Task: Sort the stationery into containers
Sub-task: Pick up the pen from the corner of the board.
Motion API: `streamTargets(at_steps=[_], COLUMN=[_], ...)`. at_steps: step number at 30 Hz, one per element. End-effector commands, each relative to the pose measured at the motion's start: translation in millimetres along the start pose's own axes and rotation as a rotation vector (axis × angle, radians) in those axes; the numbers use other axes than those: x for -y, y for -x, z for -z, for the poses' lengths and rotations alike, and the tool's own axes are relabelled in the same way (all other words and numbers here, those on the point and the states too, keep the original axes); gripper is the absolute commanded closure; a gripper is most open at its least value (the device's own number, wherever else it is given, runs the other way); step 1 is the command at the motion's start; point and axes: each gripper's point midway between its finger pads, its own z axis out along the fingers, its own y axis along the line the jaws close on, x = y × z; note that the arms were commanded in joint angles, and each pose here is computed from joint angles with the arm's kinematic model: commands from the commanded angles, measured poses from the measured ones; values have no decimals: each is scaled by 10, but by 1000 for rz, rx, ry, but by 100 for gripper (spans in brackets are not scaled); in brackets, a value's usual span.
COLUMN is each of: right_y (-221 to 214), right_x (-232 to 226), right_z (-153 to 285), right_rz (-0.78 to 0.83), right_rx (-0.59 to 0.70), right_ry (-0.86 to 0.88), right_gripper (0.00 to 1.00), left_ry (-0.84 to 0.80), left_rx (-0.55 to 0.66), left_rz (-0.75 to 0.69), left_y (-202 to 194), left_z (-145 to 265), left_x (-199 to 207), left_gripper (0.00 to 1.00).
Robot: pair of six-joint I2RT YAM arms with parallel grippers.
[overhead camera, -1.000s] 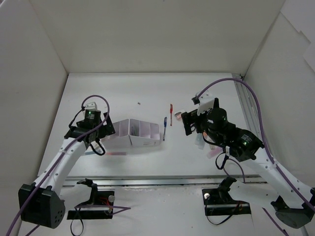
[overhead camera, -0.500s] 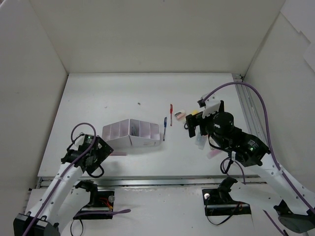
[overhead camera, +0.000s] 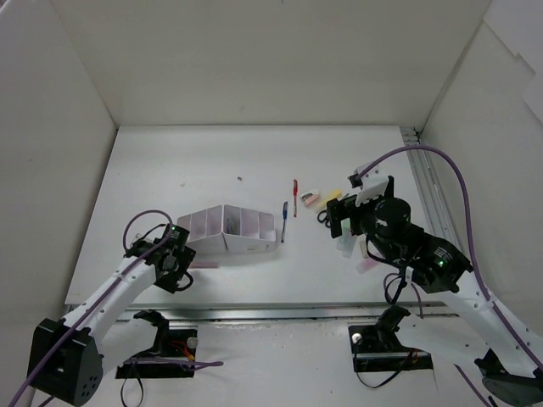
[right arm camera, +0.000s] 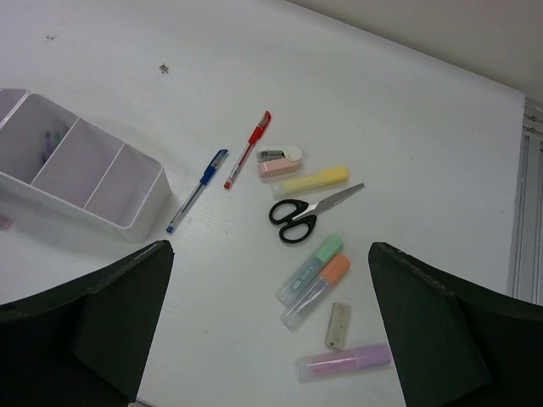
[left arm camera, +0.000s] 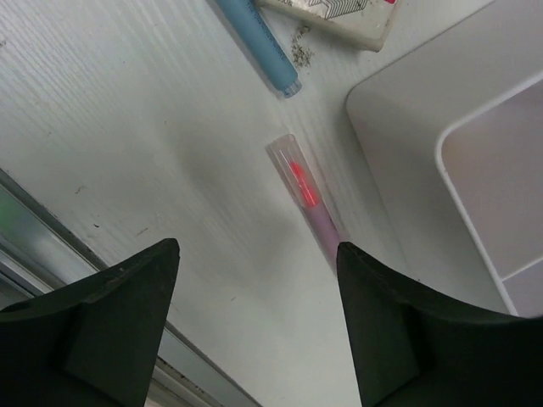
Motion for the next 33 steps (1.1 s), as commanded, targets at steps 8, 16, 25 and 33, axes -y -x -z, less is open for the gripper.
streamTargets(at_steps=[8,16,25,33], right_y=[144,121,107,101], right_x=[100,88,89,114], right_z=[-16,-39,-72,-82], right_rz=[-17,-13,22,16], right_rx=[53,42,30,27], right_ry=[-55,-52,-56,-68], right_gripper=[2,2,2,2], left_ry=[-10,42,129,355], left_rx=[78,83,48,17], left_rz=[159,136,97,-30], left_y=[82,49,-43,-161], left_z=[-55,-168,-241,-194], left_x=[243,367,314,85], left_gripper=[44,43,47,64])
